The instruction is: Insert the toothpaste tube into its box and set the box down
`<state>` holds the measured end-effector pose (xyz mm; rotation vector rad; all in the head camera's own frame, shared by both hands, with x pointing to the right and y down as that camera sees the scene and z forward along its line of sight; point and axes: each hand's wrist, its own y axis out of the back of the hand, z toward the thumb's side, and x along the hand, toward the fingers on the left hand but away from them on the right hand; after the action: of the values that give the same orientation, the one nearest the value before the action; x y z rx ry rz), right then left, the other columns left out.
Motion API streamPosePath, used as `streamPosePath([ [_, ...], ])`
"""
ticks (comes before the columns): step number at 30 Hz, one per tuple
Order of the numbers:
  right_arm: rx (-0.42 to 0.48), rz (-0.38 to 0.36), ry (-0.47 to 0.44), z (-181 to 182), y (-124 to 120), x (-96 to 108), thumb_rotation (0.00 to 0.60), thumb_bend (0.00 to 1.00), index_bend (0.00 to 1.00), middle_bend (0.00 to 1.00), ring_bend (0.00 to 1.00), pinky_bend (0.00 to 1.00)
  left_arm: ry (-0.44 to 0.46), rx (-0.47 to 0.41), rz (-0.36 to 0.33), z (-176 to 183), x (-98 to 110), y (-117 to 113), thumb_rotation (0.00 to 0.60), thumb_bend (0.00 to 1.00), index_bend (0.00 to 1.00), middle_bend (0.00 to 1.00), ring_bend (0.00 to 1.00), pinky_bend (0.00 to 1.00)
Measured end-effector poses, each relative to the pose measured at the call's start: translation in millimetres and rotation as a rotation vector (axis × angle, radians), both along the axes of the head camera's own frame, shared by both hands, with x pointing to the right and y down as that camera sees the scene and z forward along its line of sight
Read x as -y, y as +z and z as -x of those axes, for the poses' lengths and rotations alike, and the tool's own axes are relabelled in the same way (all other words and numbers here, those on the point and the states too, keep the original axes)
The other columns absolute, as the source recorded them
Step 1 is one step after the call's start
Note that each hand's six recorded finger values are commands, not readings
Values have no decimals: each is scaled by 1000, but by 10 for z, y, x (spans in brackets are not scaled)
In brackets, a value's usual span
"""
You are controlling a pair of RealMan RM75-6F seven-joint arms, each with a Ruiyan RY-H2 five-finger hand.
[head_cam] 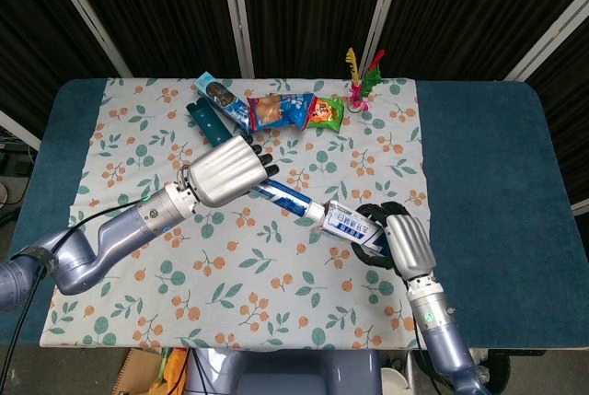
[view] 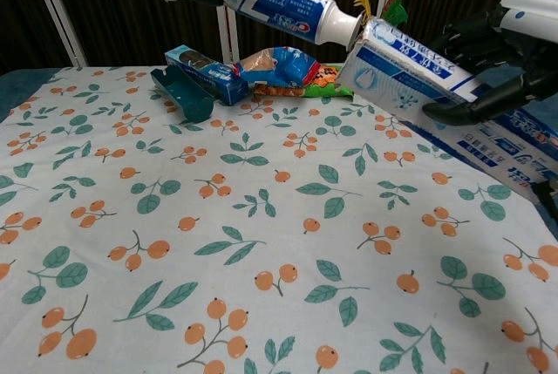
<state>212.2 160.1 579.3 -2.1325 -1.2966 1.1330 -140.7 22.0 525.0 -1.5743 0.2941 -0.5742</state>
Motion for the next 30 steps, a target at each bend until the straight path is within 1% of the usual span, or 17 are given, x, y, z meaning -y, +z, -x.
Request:
streamPosePath([
  [14, 0, 12, 5, -23, 17, -7, 600, 345, 408, 475, 408, 226, -19, 36, -20, 113, 68, 11, 600, 434, 720, 758, 681, 685],
  [23, 0, 5, 8, -23, -9, 13, 600, 345, 408, 475, 408, 226, 10, 29, -27, -54, 24, 21, 600, 434, 720, 758, 681, 685],
  [26, 1, 7, 15, -41, -12, 27, 600, 346, 408, 474, 408, 226, 32, 33, -41, -136, -3, 13, 600, 434, 720, 758, 681, 685],
  [30, 5, 10, 22, -62, -15, 25, 600, 345, 408, 475, 408, 225, 72, 47, -86, -257, -30, -9, 600, 434, 720, 757, 681, 685],
])
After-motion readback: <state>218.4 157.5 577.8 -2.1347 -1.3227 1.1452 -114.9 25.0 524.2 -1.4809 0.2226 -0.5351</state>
